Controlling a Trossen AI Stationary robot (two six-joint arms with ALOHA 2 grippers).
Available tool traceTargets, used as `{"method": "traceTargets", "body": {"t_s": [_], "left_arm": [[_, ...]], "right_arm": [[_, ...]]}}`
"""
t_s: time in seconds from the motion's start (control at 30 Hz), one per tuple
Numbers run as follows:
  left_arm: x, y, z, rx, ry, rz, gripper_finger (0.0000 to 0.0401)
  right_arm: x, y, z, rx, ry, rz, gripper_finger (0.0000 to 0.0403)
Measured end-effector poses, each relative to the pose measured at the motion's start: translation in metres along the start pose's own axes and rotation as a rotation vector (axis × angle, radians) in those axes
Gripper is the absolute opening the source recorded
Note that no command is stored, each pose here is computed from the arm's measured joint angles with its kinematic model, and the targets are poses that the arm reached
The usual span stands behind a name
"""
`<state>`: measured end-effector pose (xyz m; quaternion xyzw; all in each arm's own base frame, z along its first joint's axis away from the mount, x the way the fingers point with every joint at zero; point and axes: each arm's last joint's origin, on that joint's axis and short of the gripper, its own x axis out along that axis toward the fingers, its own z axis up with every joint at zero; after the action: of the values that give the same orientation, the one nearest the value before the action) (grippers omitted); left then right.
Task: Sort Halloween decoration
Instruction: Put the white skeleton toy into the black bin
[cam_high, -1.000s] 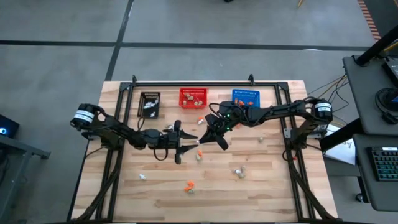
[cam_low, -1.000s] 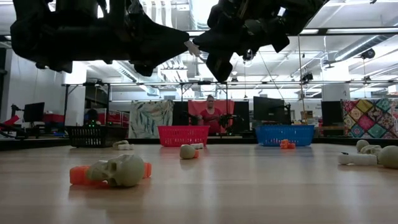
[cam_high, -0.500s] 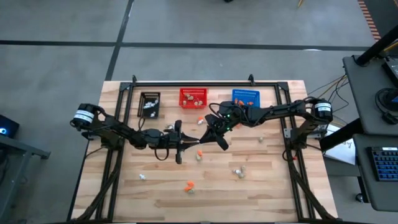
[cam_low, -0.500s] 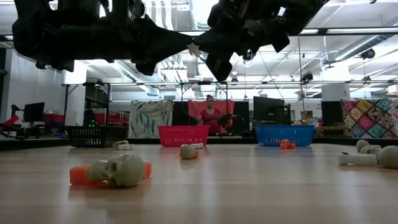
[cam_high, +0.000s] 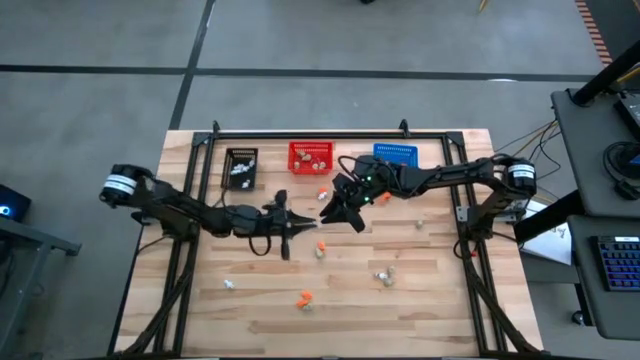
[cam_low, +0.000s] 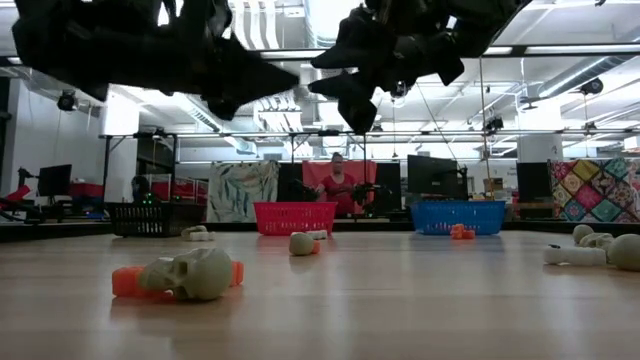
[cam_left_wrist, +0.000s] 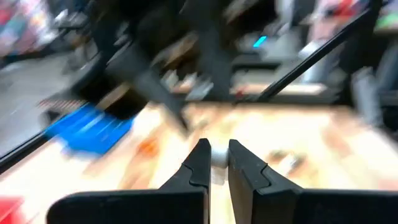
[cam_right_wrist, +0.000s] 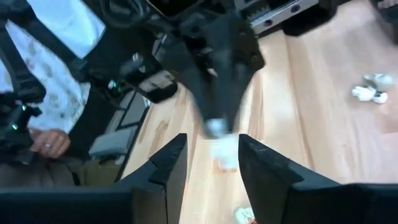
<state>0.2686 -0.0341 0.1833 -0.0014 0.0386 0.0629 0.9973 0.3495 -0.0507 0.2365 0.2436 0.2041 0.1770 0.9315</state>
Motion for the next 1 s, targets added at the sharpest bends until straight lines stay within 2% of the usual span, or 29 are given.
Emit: {"method": "traceTargets", "body": {"t_s": [0.17, 0.33, 0.5, 0.6, 0.73, 0.9, 1.0], "left_arm": [[-0.020, 0.021, 0.011, -0.020, 0.196, 0.212, 0.0001], [-0.045, 0.058, 0.029, -0.091, 0.455, 0.556, 0.0001], [-0.063, 0.089, 0.049, -0.132, 0.636, 0.773, 0.0001], [-0.068, 0.109, 0.052, -0.153, 0.738, 0.869, 0.0001], [-0.069, 0.132, 0.043, -0.190, 0.865, 0.962, 0.0001], [-0.062, 0.152, 0.024, -0.192, 1.006, 0.971, 0.0001], [-0.057, 0.163, 0.014, -0.145, 1.071, 1.041, 0.0011]], "right_arm": [[-0.006, 0.003, 0.006, 0.023, -0.037, -0.039, 0.0137], [-0.010, 0.006, 0.009, 0.011, -0.066, -0.069, 0.0133], [-0.010, 0.005, 0.010, 0.013, -0.080, -0.111, 0.0135], [-0.010, 0.005, 0.010, 0.012, -0.079, -0.113, 0.0133], [-0.010, 0.005, 0.010, 0.011, -0.079, -0.112, 0.0133], [-0.010, 0.005, 0.009, 0.005, -0.078, -0.113, 0.0134], [-0.010, 0.005, 0.009, 0.004, -0.078, -0.113, 0.0132]]}}
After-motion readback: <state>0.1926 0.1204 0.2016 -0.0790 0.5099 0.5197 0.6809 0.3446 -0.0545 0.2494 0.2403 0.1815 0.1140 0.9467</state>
